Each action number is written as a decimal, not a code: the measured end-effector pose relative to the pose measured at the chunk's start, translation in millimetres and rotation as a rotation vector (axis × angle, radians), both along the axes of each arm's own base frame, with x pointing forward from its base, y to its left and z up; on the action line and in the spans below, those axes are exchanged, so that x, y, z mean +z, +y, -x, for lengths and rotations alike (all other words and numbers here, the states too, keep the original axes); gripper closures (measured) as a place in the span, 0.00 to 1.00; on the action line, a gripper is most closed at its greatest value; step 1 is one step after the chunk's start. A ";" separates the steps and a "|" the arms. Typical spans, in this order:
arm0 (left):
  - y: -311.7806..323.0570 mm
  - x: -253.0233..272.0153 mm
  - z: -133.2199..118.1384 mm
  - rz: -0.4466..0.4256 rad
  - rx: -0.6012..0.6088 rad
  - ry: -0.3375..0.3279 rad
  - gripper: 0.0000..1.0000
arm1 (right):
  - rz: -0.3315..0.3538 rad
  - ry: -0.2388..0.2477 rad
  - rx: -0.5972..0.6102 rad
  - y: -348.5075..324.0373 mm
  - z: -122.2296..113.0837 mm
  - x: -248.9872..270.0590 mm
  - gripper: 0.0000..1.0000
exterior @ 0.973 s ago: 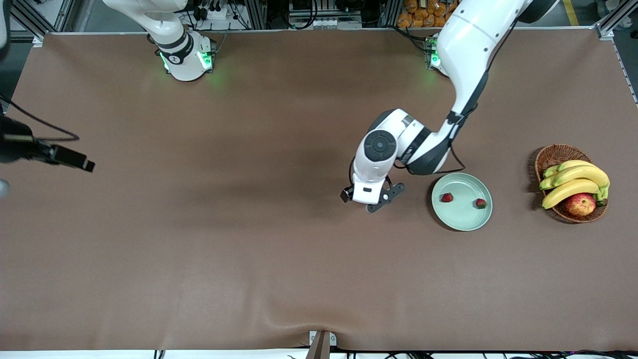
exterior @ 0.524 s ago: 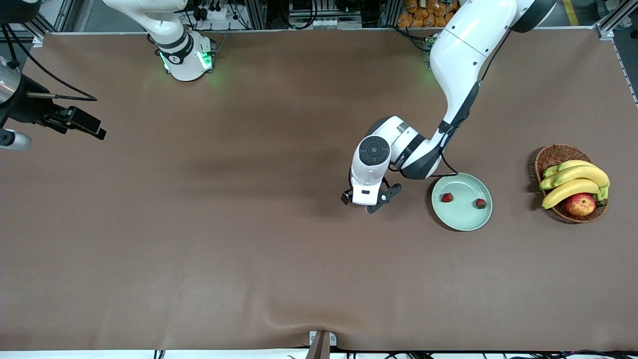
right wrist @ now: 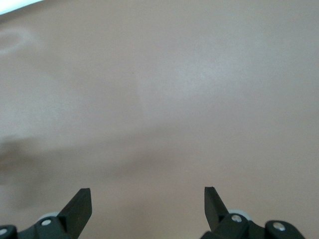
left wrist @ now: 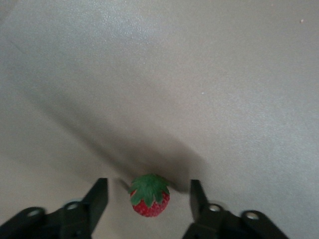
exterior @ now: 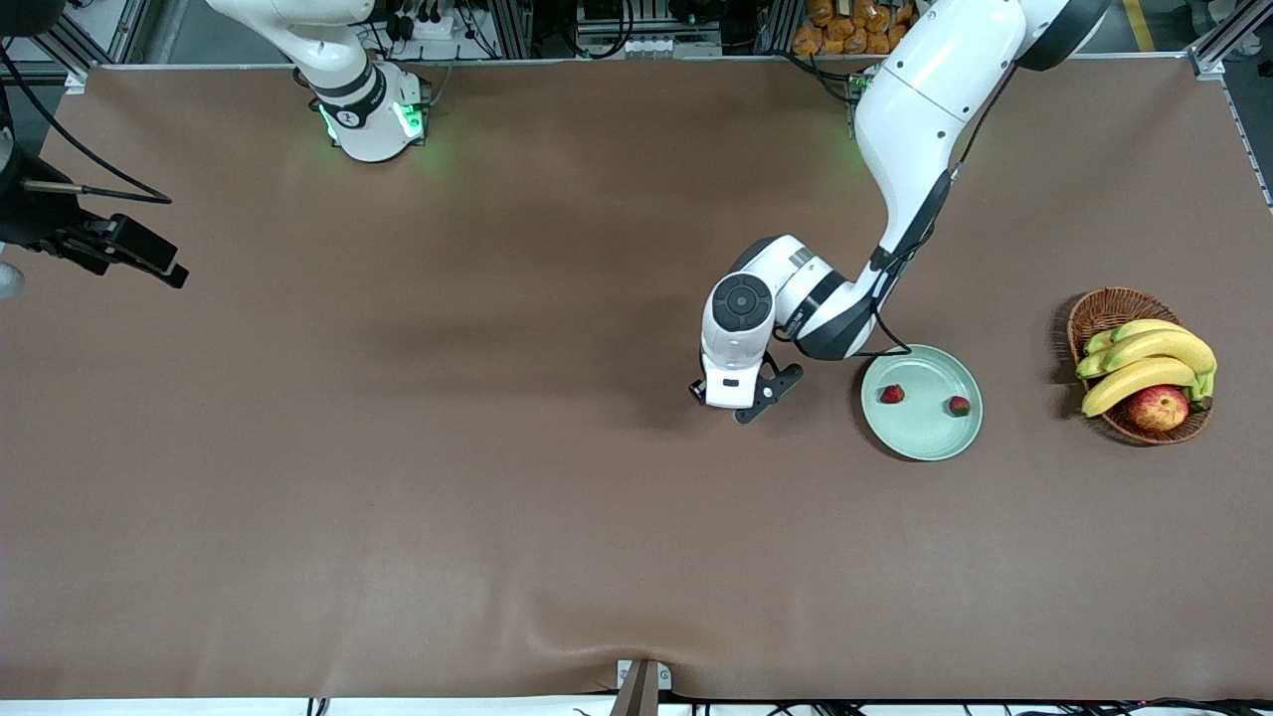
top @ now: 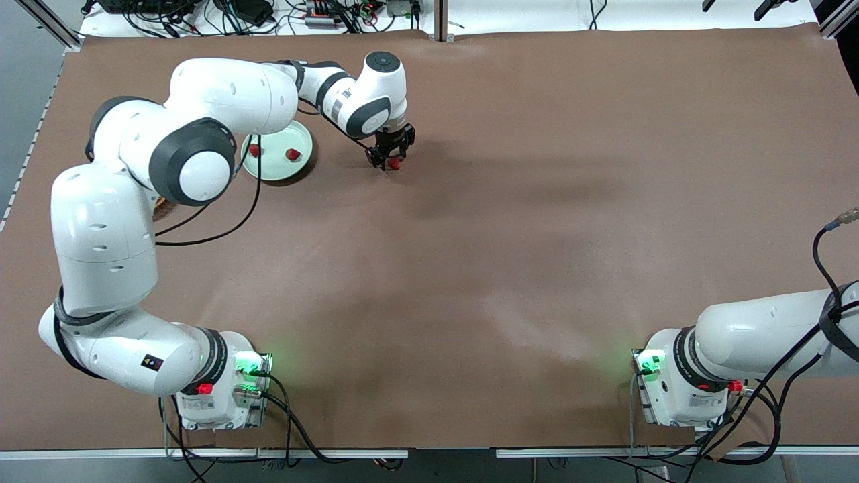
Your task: Collect all strawberries into plate
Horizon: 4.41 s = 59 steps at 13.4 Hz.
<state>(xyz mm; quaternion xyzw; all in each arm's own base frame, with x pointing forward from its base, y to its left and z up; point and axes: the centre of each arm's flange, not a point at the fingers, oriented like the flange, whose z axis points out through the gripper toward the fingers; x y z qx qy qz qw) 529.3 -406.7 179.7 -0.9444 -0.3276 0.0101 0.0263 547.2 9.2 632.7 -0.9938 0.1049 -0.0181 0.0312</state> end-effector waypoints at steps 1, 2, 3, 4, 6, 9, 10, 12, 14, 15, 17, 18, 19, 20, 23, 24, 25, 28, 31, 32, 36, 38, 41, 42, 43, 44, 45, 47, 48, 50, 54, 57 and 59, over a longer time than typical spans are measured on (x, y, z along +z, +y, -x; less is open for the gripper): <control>0.5 -2.5 0.3 -0.002 0.000 0.003 0.32 | 0.000 -0.005 0.000 -0.1 -0.1 2.6 0.00; 1.1 -4.4 0.4 -0.003 0.001 0.005 0.42 | 0.001 -0.008 -0.001 -0.5 -0.2 3.7 0.00; 1.9 -3.5 -1.5 0.001 0.001 0.000 0.55 | 0.008 -0.009 -0.001 -1.4 -0.5 3.9 0.00; 4.1 -1.8 -4.8 0.002 -0.001 -0.004 0.67 | 0.032 -0.016 0.002 -2.8 -1.7 3.9 0.00; 17.2 14.7 -21.1 0.008 -0.009 -0.025 0.68 | 0.079 -0.037 0.018 1.2 -5.6 3.9 0.00; 65.6 71.1 -53.9 -0.024 -0.078 -0.036 0.68 | 0.086 -0.039 0.028 5.8 -6.6 3.2 0.00; 89.4 90.2 -64.0 -0.042 -0.110 -0.029 0.68 | 0.086 -0.038 0.027 5.2 -6.8 2.8 0.00; 145.6 113.3 -79.5 -0.077 -0.189 0.012 0.68 | 0.086 -0.033 0.025 4.2 -7.3 1.3 0.00; 212.3 114.5 -91.8 -0.084 -0.263 0.057 0.68 | 0.086 -0.032 0.024 3.4 -7.9 0.6 0.00; 241.6 107.4 -94.7 -0.081 -0.286 0.082 0.68 | 0.086 -0.034 0.024 3.3 -8.1 0.9 0.00; 279.4 89.8 -93.4 -0.071 -0.319 0.122 0.68 | 0.086 -0.034 0.025 3.4 -8.5 0.5 0.00; 291.0 80.0 -91.9 -0.061 -0.338 0.126 0.68 | 0.086 -0.033 0.025 3.3 -8.8 -0.1 0.00; 300.7 69.7 -90.5 -0.050 -0.354 0.124 0.68 | 0.086 -0.032 0.024 3.2 -9.0 -0.5 0.00; 310.8 59.7 -90.0 -0.040 -0.360 0.123 0.61 | 0.086 -0.032 0.024 2.9 -9.1 -0.8 0.00; 321.2 55.5 -94.5 -0.028 -0.357 0.107 0.29 | 0.086 -0.030 0.016 -1.3 -9.4 -1.3 0.00; 316.7 64.7 -96.7 -0.028 -0.363 0.092 0.20 | 0.086 -0.030 0.016 -1.9 -9.6 -1.6 0.00; 308.8 79.1 -98.2 -0.028 -0.374 0.075 0.08 | 0.086 -0.029 0.015 -2.0 -9.8 -1.9 0.00; 284.2 157.1 -98.3 -0.055 -0.405 0.022 0.00 | 0.086 -0.028 0.015 -2.2 -10.1 -2.4 0.00; 264.3 259.2 -88.3 -0.062 -0.396 -0.004 0.00 | 0.086 -0.027 0.015 -2.2 -10.1 -2.6 0.00; 261.2 293.5 -83.6 -0.046 -0.385 -0.011 0.00 | 0.086 -0.027 0.015 -2.2 -10.1 -2.6 0.00; 265.0 403.3 -61.4 -0.014 -0.356 -0.027 0.00 | 0.086 -0.027 0.015 -2.2 -10.1 -2.7 0.00; 267.5 431.6 -52.8 -0.007 -0.404 -0.044 0.00 | 0.085 -0.027 0.015 -2.2 -10.1 -2.7 0.00; 287.5 458.1 -41.4 0.002 -0.486 -0.053 0.00 | 0.085 -0.027 0.015 -2.2 -10.1 -2.7 0.00; 299.7 465.6 -36.5 0.012 -0.512 -0.046 0.00 | 0.085 -0.027 0.015 -2.2 -10.1 -2.7 0.00; 315.1 472.9 -30.7 0.024 -0.538 -0.034 0.00 | 0.085 -0.027 0.015 -2.2 -10.1 -2.7 0.00; 333.8 479.7 -23.6 0.034 -0.558 -0.016 0.00 | 0.085 -0.026 0.015 -2.4 -10.1 -2.7 0.00; 352.7 485.4 -17.4 0.046 -0.577 -0.007 0.00 | 0.085 -0.026 0.015 -2.4 -10.1 -2.7 0.00; 384.5 491.2 -7.1 0.062 -0.613 -0.003 0.00 | 0.085 -0.026 0.015 -2.4 -10.1 -2.8 0.00; 391.4 491.4 -3.1 0.066 -0.621 -0.001 0.00 | 0.085 -0.026 0.015 -2.4 -10.1 -2.8 0.00; 389.3 489.9 -0.1 0.068 -0.630 0.004 0.00 | 0.085 -0.026 0.015 -2.4 -10.1 -2.8 0.00; 377.2 491.3 1.6 0.067 -0.646 0.002 0.00 | 0.085 -0.026 0.015 -2.4 -10.1 -2.8 0.00; 372.5 497.9 6.4 0.063 -0.643 -0.010 0.00 | 0.085 -0.026 0.015 -2.1 -10.1 -2.8 0.00; 364.6 497.5 10.1 0.066 -0.629 0.001 0.00 | 0.085 -0.026 0.015 -2.1 -10.1 -2.8 0.00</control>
